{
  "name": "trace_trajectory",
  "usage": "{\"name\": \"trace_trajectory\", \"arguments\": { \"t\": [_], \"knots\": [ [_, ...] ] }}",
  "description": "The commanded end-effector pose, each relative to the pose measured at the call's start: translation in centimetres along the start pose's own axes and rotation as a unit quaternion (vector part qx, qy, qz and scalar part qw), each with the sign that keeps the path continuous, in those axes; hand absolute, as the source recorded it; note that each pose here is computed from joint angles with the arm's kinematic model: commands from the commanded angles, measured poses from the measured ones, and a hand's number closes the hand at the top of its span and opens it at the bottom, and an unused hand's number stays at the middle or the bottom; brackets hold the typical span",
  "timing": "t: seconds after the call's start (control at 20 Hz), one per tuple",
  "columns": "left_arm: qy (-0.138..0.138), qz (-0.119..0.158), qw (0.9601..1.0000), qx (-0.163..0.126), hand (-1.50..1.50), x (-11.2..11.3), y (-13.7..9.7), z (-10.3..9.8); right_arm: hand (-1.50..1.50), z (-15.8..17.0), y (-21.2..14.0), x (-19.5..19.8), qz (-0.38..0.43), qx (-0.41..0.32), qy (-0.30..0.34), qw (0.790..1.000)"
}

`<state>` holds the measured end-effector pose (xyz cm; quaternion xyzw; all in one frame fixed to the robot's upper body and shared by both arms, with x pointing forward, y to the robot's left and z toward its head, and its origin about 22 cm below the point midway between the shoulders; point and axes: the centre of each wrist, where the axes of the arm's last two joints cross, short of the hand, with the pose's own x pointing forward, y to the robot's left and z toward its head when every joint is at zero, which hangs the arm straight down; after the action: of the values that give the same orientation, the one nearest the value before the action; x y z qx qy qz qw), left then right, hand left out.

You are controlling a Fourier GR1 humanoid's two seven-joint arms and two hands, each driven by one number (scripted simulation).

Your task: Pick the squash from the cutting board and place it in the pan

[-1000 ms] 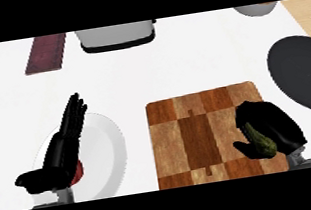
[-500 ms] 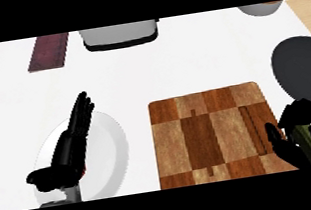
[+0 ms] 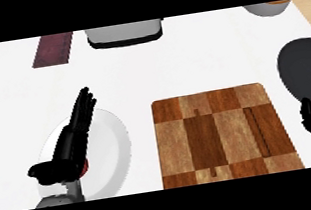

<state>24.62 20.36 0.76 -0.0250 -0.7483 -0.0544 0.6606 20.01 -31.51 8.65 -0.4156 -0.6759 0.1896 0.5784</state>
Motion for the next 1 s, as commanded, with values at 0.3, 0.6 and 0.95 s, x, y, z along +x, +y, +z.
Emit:
{"name": "trace_trajectory", "arguments": {
  "t": [0.3, 0.6, 0.95],
  "knots": [
    [-0.011, 0.007, 0.9999, -0.009, 0.0, 1.0, -1.3, 0.5, 1.5, -5.5, -2.2, -8.4, 0.074, -0.121, 0.017, 0.99],
    [-0.003, 0.005, 0.9999, -0.013, 0.0, -0.4, -1.1, 0.1, 1.5, -11.1, -0.4, -10.8, 0.028, -0.191, 0.036, 0.981],
    [-0.008, 0.005, 0.9999, -0.005, 0.0, -0.2, -0.2, -0.1, 1.5, -13.0, -2.3, -15.7, 0.024, -0.195, 0.029, 0.98]
  ]
}}
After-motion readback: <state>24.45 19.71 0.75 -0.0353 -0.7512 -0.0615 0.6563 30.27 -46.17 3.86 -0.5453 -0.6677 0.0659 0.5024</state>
